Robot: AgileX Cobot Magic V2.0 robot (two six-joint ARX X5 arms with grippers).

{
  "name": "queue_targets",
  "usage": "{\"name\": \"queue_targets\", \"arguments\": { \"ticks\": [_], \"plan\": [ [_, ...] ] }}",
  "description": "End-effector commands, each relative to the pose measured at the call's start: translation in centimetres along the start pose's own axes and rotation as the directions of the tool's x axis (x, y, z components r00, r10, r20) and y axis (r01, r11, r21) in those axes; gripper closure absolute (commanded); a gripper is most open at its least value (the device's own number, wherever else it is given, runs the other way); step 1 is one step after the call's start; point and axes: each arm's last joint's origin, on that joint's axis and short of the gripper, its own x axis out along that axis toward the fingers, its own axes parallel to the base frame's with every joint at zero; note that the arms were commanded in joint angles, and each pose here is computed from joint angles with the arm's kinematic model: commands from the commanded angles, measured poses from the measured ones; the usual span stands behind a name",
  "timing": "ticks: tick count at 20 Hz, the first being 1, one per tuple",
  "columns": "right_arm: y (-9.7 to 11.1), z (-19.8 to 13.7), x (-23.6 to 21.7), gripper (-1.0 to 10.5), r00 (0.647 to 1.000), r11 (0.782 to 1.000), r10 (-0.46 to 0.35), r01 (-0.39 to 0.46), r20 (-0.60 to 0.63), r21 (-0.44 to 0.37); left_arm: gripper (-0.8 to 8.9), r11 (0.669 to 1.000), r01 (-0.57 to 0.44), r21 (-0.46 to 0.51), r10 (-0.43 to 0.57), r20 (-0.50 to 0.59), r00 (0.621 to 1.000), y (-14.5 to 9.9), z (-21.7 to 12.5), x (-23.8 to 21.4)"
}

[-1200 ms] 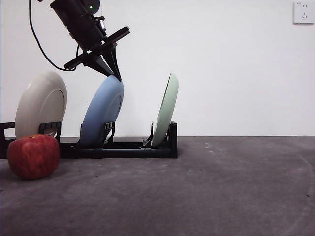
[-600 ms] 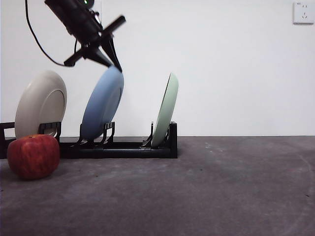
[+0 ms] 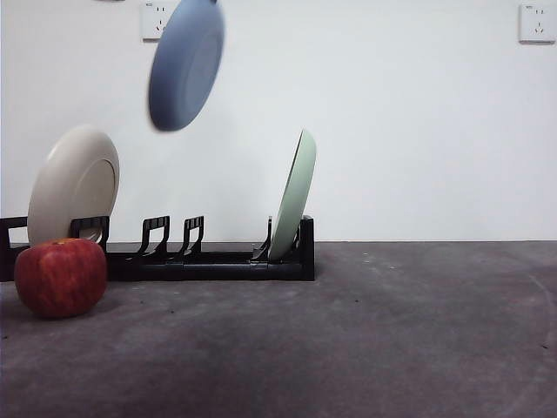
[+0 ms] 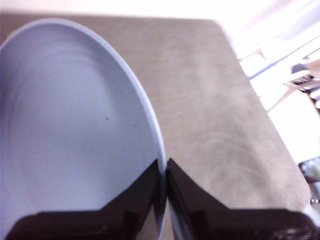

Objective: Take the blue plate from the plate rack,put the plate on the table,take the apple from the table,put the apple in the plate

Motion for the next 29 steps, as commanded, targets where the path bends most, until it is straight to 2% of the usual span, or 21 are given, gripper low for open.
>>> {"name": "queue_targets", "arguments": {
  "ticks": [1, 7, 11, 14, 17, 21, 23, 25, 29],
  "plan": [
    [0.1, 0.1, 0.0, 9.5, 1.0, 1.0, 0.002, -0.002, 0.001, -0.013, 8.19, 0.993, 0.039, 0.112, -0.041, 0.019, 0.999, -2.1, -0.3, -1.0],
    [0.0, -0.2, 0.0, 9.5, 1.0, 1.0, -0.002, 0.001, -0.021, -0.028, 8.19, 0.953, 0.104, 0.284, -0.119, 0.036, 0.992, -7.3, -1.7, -3.5],
    [0.0, -0.2, 0.0, 9.5, 1.0, 0.999, -0.006, 0.005, -0.028, -0.04, 8.2, 0.913, 0.051, 0.405, -0.1, 0.1, 0.99, -11.7, -3.4, -6.4],
    [0.0, -0.3, 0.0, 9.5, 0.999, 0.999, -0.006, 0.005, -0.032, -0.041, 8.2, 0.867, 0.088, 0.49, -0.153, 0.094, 0.984, -15.0, -5.4, -8.4],
    [0.0, -0.4, 0.0, 9.5, 0.999, 0.999, -0.007, 0.005, -0.039, -0.044, 8.2, 0.831, 0.036, 0.555, -0.073, 0.044, 0.996, -17.3, -8.7, -9.0],
    [0.0, -0.3, 0.0, 9.5, 0.999, 0.999, -0.008, 0.006, -0.036, -0.046, 8.19, 0.791, 0.096, 0.604, 0.002, -0.16, 0.987, -18.2, -14.2, -7.4],
    [0.0, -0.3, 0.0, 9.5, 0.999, 0.999, -0.018, 0.017, -0.031, -0.048, 8.2, 0.788, 0.054, 0.614, 0.109, -0.224, 0.968, -18.3, -16.9, -5.4],
    [-0.1, -0.2, 0.0, 9.5, 0.999, 0.998, -0.036, 0.035, -0.02, -0.052, 8.2, 0.765, 0.026, 0.643, 0.197, -0.272, 0.942, -18.4, -19.2, -3.3],
    [-0.1, -0.1, 0.0, 9.5, 0.999, 0.998, -0.037, 0.036, -0.007, -0.058, 8.2, 0.705, 0.028, 0.709, 0.337, -0.37, 0.866, -18.7, -23.5, 1.2]
  ]
}}
